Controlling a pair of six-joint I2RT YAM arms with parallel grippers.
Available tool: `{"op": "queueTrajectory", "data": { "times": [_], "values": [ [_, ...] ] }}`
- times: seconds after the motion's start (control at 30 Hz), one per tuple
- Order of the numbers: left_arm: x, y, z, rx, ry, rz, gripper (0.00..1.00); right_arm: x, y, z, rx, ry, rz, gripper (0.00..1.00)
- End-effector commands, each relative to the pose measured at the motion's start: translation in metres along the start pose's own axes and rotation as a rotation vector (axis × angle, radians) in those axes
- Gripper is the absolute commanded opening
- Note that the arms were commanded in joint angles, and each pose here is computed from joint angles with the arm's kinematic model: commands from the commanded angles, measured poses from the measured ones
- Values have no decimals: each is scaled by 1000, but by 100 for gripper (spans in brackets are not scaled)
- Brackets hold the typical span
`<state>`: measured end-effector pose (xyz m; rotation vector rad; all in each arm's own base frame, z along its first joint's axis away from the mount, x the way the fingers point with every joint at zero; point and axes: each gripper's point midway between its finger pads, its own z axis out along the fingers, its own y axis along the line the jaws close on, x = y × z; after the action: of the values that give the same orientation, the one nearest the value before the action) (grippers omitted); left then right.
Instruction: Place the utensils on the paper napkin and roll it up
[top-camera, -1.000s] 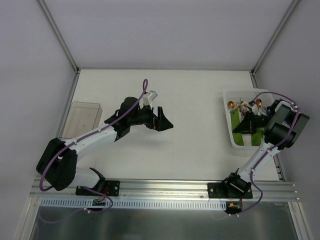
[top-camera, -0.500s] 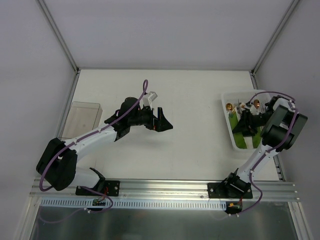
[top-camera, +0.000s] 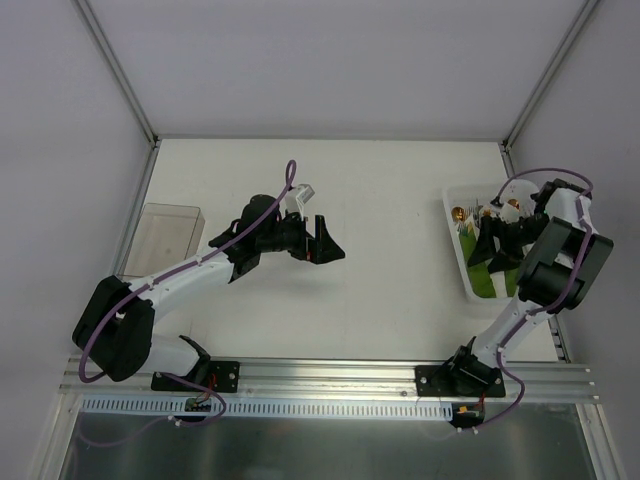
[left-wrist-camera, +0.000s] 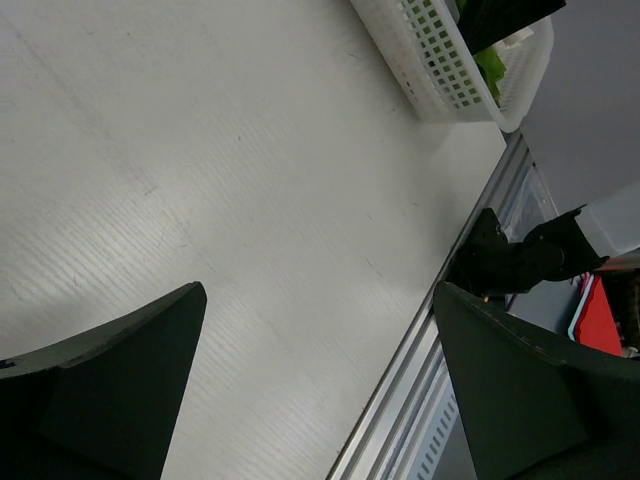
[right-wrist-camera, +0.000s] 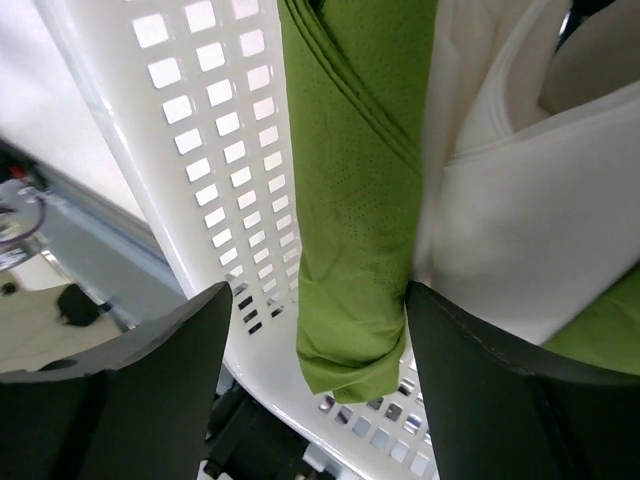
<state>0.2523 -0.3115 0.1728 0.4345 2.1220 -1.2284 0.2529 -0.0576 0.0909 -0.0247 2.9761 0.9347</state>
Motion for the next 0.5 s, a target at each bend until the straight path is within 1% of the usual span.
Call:
{"op": "queueTrajectory", "data": {
  "times": [0.0,0.07,0.17,0.23,0.27,0.3,0.33,0.4,0.47],
  "values": [
    [-21,-7,-6,-11,-62,43,99,-8,-4,-23,165,-44,-69,74],
    [-20,-3,-7,-32,-63,40,99,-11,-5,-28,201,-57,-75,75],
    [-23,3,-12,-78,-81,40,99,-23,-2,-49,255,-119,-105,78],
    [-30,9,-18,-128,-105,43,99,-35,8,-69,287,-192,-154,85],
    [-28,15,-22,-159,-96,29,99,-39,14,-75,284,-222,-168,89],
    [-30,18,-25,-174,-98,25,99,-42,21,-80,278,-241,-182,95],
    [-33,21,-28,-187,-102,25,99,-48,30,-92,282,-284,-211,98],
    [-38,30,-39,-225,-115,11,99,-55,46,-97,259,-323,-235,99],
    [-46,40,-48,-275,-140,14,99,-61,72,-99,235,-361,-276,99]
  ]
}}
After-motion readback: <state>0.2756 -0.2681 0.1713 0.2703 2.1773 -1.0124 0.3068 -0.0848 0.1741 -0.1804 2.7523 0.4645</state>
